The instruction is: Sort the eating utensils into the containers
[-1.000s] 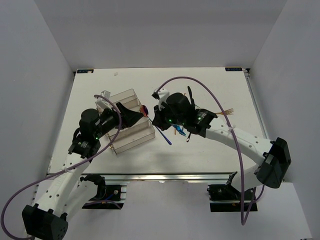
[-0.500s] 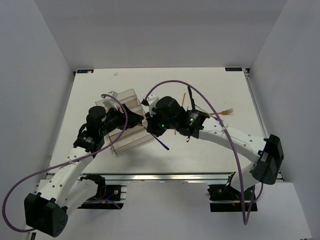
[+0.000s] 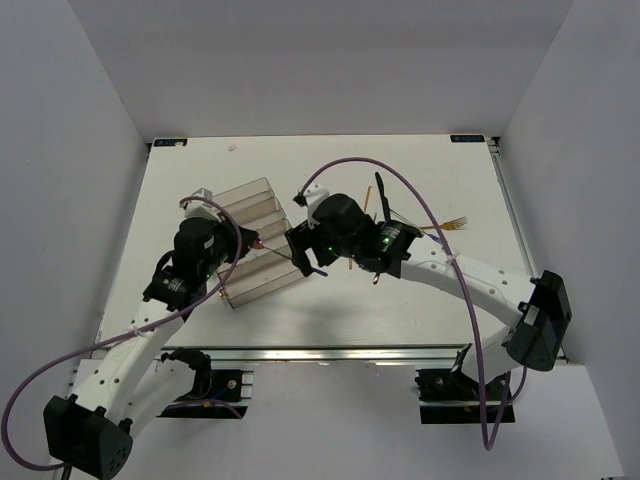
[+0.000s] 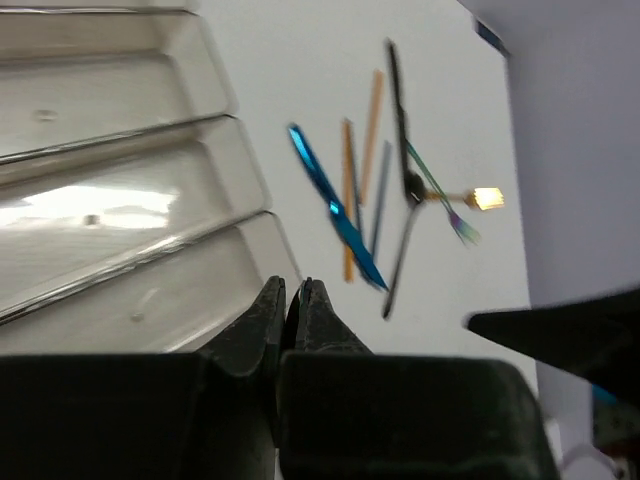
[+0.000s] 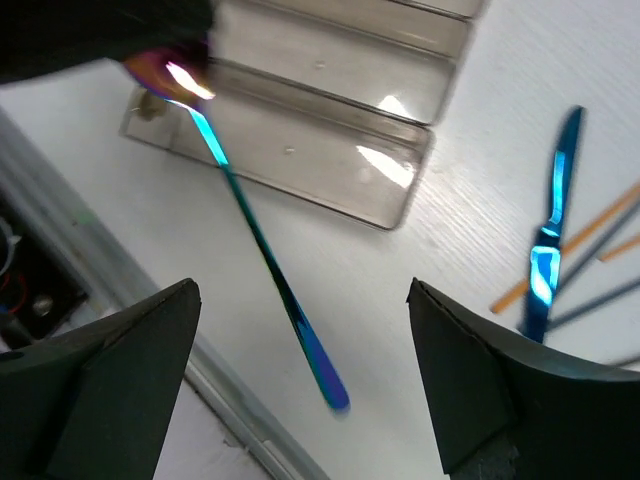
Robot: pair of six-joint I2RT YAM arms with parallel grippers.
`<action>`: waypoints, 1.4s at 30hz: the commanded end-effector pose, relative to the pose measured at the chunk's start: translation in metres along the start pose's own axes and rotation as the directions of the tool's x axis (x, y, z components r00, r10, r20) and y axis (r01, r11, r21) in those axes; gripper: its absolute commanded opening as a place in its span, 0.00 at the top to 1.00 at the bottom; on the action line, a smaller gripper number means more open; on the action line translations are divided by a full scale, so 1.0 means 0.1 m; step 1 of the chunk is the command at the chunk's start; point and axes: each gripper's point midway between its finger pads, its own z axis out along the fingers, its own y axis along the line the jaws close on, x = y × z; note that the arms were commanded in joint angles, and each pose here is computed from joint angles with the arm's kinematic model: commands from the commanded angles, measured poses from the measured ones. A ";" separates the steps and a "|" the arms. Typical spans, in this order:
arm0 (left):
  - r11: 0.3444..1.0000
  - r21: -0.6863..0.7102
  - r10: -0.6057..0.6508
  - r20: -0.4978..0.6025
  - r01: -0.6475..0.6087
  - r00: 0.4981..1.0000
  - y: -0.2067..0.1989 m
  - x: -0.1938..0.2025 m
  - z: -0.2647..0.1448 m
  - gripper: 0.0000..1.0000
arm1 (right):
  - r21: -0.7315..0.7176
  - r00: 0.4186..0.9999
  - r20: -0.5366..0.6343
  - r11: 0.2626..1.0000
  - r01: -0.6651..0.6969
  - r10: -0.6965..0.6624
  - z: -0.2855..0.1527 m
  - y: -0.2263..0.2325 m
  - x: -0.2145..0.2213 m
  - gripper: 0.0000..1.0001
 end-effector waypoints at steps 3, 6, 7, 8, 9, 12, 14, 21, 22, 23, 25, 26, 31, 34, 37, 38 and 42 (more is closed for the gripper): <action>0.879 -0.400 -0.102 0.369 0.258 0.924 0.78 -0.49 -0.36 1.00 | 0.240 0.984 0.139 0.960 -0.145 0.113 -0.39 -0.66 -0.18 0.11; 0.802 -0.464 -0.106 0.509 0.376 0.854 1.07 -0.57 -0.57 1.00 | 0.254 0.977 0.164 0.951 -0.178 0.139 -0.50 -0.80 -0.13 0.11; 0.782 -0.458 -0.111 0.564 0.422 0.819 1.13 -0.62 -0.64 1.00 | 0.250 0.975 0.171 0.951 -0.184 0.144 -0.53 -0.82 -0.11 0.11; 0.775 -0.468 -0.099 0.574 0.424 0.813 1.16 -0.62 -0.67 1.00 | 0.250 0.974 0.173 0.950 -0.186 0.145 -0.54 -0.83 -0.10 0.11; 0.763 -0.463 -0.110 0.595 0.451 0.797 1.20 -0.61 -0.68 1.00 | 0.251 0.974 0.175 0.950 -0.188 0.146 -0.55 -0.83 -0.09 0.11; 0.730 -0.478 -0.114 0.619 0.488 0.777 1.29 -0.58 -0.70 1.00 | 0.257 0.974 0.173 0.948 -0.188 0.146 -0.57 -0.86 -0.05 0.11; 0.717 -0.495 -0.112 0.613 0.491 0.782 1.34 -0.53 -0.67 1.00 | 0.265 0.974 0.172 0.945 -0.189 0.146 -0.58 -0.89 -0.02 0.11; 0.728 -0.433 -0.211 0.598 0.532 0.773 1.30 -0.35 -0.59 1.00 | 0.279 0.975 0.168 0.941 -0.191 0.148 -0.60 -0.97 0.06 0.11; 0.728 -0.432 -0.222 0.587 0.533 0.779 1.30 -0.30 -0.58 1.00 | 0.280 0.975 0.168 0.941 -0.190 0.147 -0.60 -0.97 0.07 0.11; 0.721 -0.435 -0.230 0.584 0.539 0.779 1.31 -0.26 -0.58 1.00 | 0.280 0.975 0.165 0.942 -0.188 0.145 -0.60 -0.98 0.08 0.11; 0.713 -0.439 -0.251 0.567 0.546 0.784 1.34 -0.14 -0.54 1.00 | 0.281 0.975 0.166 0.941 -0.189 0.146 -0.61 -1.00 0.09 0.11; 0.712 -0.442 -0.267 0.548 0.545 0.793 1.35 -0.07 -0.50 1.00 | 0.281 0.975 0.168 0.941 -0.188 0.144 -0.63 -1.01 0.09 0.11; 0.699 -0.470 -0.303 0.488 0.539 0.818 1.39 0.20 -0.35 1.00 | 0.278 0.975 0.170 0.942 -0.189 0.145 -0.64 -1.03 0.11 0.11; 0.706 -0.450 -0.318 0.487 0.546 0.813 1.35 0.23 -0.32 1.00 | 0.279 0.975 0.169 0.942 -0.184 0.140 -0.65 -1.05 0.12 0.11; 0.717 -0.427 -0.341 0.475 0.551 0.812 1.32 0.29 -0.28 1.00 | 0.281 0.977 0.162 0.942 -0.182 0.140 -0.65 -1.07 0.15 0.11; 0.714 -0.428 -0.345 0.473 0.554 0.810 1.34 0.32 -0.27 1.00 | 0.283 0.976 0.164 0.941 -0.185 0.142 -0.65 -1.09 0.15 0.11; 0.702 -0.443 -0.362 0.452 0.558 0.815 1.40 0.46 -0.21 1.00 | 0.277 0.976 0.161 0.942 -0.188 0.148 -0.63 -1.11 0.17 0.11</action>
